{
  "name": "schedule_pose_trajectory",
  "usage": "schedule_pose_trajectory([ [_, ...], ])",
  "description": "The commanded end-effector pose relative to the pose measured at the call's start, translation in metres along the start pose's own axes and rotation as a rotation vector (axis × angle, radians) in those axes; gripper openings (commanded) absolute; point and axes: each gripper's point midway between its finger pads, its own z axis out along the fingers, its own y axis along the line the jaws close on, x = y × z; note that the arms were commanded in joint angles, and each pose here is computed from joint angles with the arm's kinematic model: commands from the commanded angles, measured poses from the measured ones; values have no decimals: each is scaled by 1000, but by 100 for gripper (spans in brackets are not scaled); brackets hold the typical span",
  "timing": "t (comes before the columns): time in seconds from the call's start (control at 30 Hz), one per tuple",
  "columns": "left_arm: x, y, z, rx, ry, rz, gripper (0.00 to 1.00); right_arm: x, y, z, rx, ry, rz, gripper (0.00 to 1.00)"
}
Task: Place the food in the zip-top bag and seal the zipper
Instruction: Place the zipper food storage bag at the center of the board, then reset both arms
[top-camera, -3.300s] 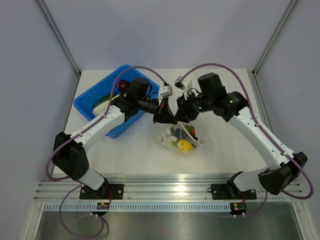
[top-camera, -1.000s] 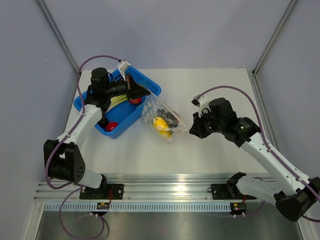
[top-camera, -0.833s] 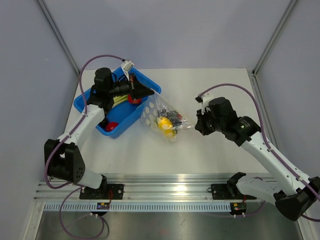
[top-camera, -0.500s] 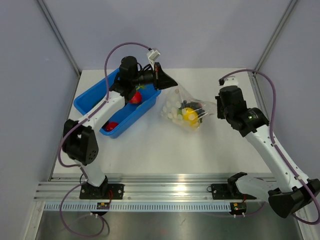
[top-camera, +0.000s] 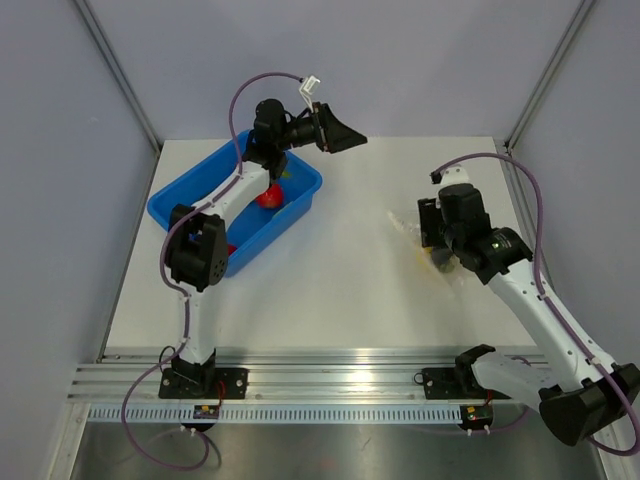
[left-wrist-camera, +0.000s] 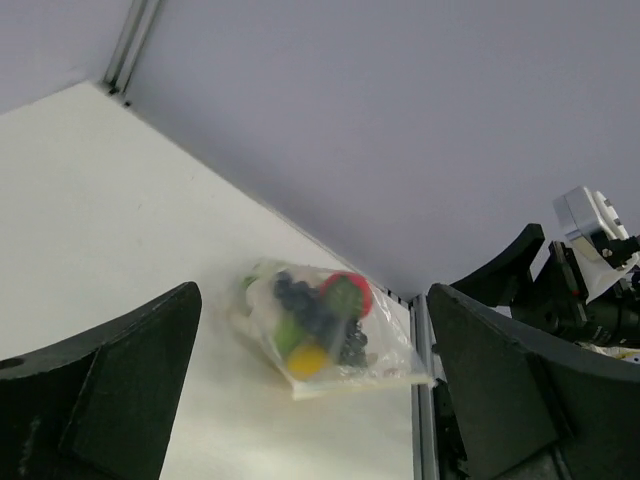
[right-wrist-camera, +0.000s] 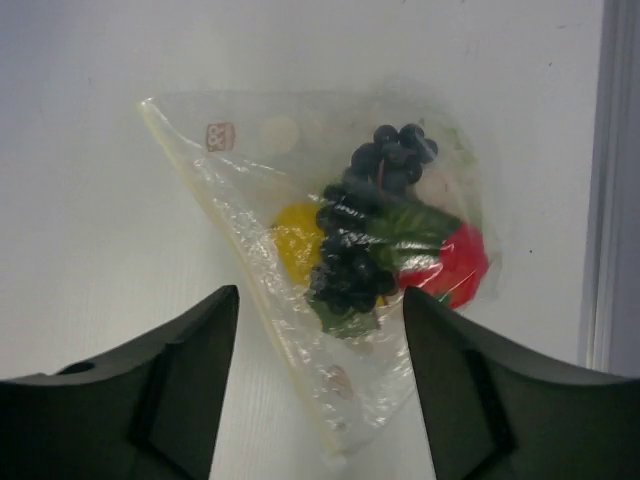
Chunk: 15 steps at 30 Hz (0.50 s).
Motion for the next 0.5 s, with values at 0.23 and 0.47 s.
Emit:
schedule_pose_trajectory([
  [0.23,-28,-63,-72,-352,39,227,99,0,-2,-2,61,48,179,99],
  [0.47,20,-55,-142,-687,124,221,99,-6,4,15,108,99,267,99],
])
